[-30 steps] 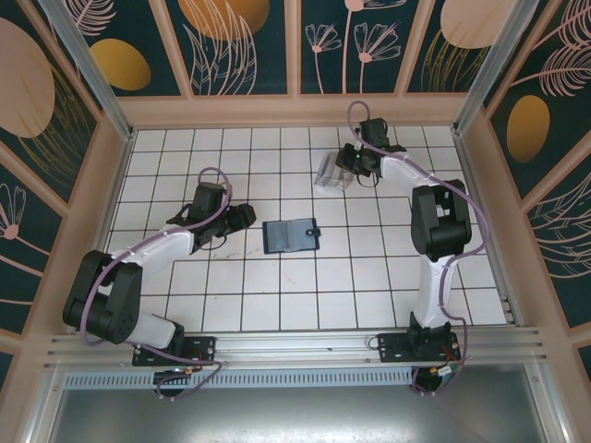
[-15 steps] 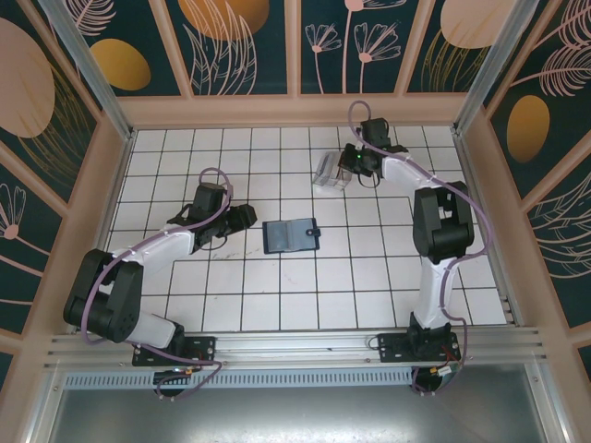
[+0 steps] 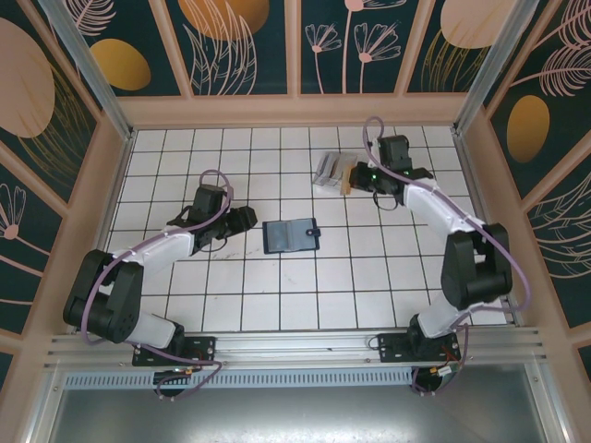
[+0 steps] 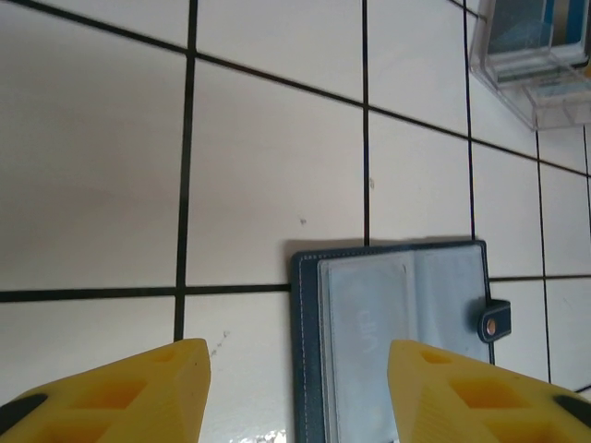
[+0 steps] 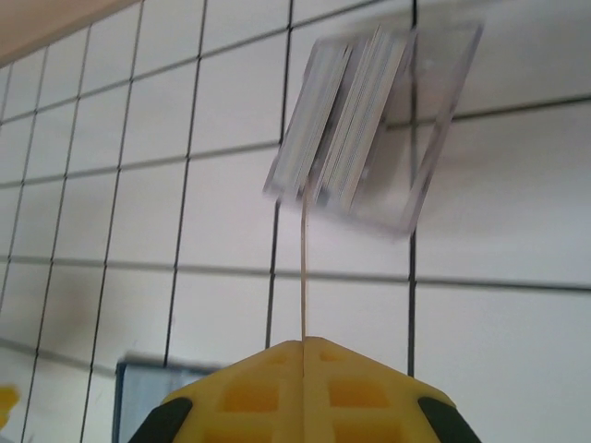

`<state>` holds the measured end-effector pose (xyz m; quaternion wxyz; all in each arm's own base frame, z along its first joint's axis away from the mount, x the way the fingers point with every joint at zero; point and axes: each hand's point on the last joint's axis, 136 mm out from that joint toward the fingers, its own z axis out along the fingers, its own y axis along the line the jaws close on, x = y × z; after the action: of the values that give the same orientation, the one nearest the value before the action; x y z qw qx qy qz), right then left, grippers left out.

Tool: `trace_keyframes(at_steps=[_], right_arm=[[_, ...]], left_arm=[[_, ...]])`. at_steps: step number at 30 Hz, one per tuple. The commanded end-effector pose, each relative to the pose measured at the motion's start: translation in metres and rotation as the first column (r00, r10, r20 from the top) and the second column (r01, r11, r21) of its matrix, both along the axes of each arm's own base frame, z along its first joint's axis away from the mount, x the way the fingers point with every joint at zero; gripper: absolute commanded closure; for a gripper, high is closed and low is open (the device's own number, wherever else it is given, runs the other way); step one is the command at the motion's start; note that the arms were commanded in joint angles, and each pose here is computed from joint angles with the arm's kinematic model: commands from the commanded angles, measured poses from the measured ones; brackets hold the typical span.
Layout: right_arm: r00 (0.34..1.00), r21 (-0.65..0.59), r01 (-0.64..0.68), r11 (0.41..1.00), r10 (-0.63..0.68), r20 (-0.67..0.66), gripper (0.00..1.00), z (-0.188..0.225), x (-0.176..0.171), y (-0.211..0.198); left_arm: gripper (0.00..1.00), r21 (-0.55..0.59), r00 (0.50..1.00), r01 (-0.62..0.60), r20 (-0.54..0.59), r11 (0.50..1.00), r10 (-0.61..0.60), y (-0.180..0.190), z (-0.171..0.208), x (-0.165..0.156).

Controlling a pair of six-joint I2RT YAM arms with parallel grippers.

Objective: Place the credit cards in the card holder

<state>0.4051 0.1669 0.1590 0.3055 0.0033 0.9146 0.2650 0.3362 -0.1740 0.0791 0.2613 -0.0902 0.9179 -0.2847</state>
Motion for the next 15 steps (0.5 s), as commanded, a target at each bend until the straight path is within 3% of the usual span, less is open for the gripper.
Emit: trace_keyframes(at_steps=[1,8,15], right_arm=[[0.992,0.084,-0.129,0.988,0.128,0.019,1.0,0.003,-0.033,0.023],[0.955,0.217,-0.284,0.934,0.296,-0.027,1.0,-0.016,-0.082,0.071],[0.908,0.341,-0.348,0.873,0.405,-0.108,1.0,-0.046,-0.093,0.093]], left_arm=[[0.46,-0.062,0.999,0.035,-0.02,0.997,-0.037,-0.011,-0.003,-0.007],[0.46,-0.121,0.997,0.075,-0.02,0.99,-0.078,-0.022,-0.001,-0.009],[0.47,-0.154,0.99,0.128,-0.045,0.98,-0.136,-0.036,-0.014,-0.015]])
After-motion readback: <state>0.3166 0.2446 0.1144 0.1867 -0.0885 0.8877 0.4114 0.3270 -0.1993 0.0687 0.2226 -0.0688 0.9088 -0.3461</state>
